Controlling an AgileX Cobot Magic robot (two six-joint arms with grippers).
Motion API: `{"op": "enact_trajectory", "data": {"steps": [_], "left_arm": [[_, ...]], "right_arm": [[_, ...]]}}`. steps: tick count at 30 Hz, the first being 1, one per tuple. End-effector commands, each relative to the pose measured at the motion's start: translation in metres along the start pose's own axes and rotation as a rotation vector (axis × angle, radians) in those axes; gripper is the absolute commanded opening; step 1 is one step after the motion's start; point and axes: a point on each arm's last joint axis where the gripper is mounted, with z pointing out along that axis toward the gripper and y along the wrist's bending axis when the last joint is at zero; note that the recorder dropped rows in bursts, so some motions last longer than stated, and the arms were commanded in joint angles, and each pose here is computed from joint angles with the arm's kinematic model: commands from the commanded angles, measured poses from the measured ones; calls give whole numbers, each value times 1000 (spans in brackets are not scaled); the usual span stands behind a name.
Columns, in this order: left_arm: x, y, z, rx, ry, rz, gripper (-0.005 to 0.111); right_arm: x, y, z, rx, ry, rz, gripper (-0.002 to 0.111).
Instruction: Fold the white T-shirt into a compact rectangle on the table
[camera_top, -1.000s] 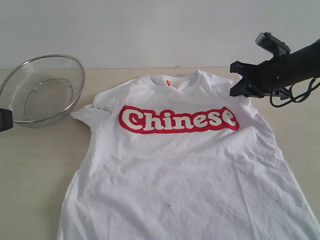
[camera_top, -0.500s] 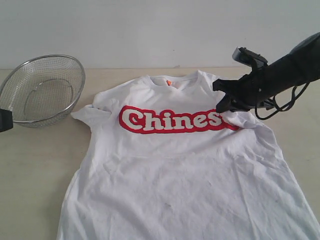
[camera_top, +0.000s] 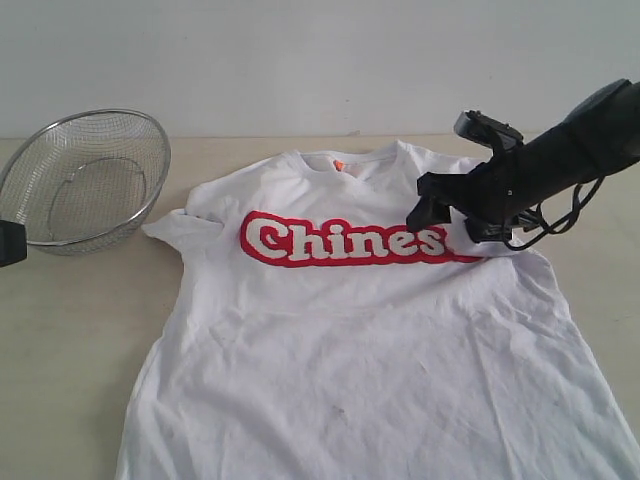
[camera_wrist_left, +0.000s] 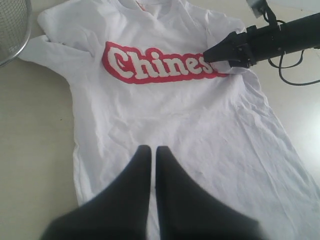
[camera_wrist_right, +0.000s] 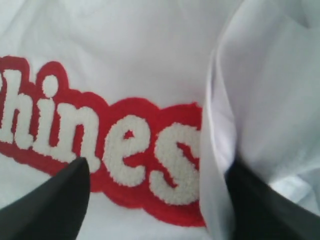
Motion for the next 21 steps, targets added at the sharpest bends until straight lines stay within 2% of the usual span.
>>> {"op": "enact_trajectory", "data": {"steps": [1, 6, 9, 11, 15, 21], "left_arm": [[1, 0, 0, 2, 0, 8, 4], [1, 0, 0, 3, 3, 18, 4], [1, 0, 0, 3, 3, 20, 4], [2, 0, 0, 5, 13, 19, 4], [4, 0, 0, 7, 30, 27, 4], [9, 3, 3, -1, 37, 20, 4]], "right_arm": [[-12, 2, -18, 41, -75, -41, 62], [-34, 23, -51, 28, -179, -80, 62], [-37, 23, -55, 50, -216, -74, 62], [-41, 16, -58, 80, -253, -39, 62], [-47, -15, -76, 134, -319, 67, 62], [-47, -19, -77, 176, -321, 27, 62]]}}
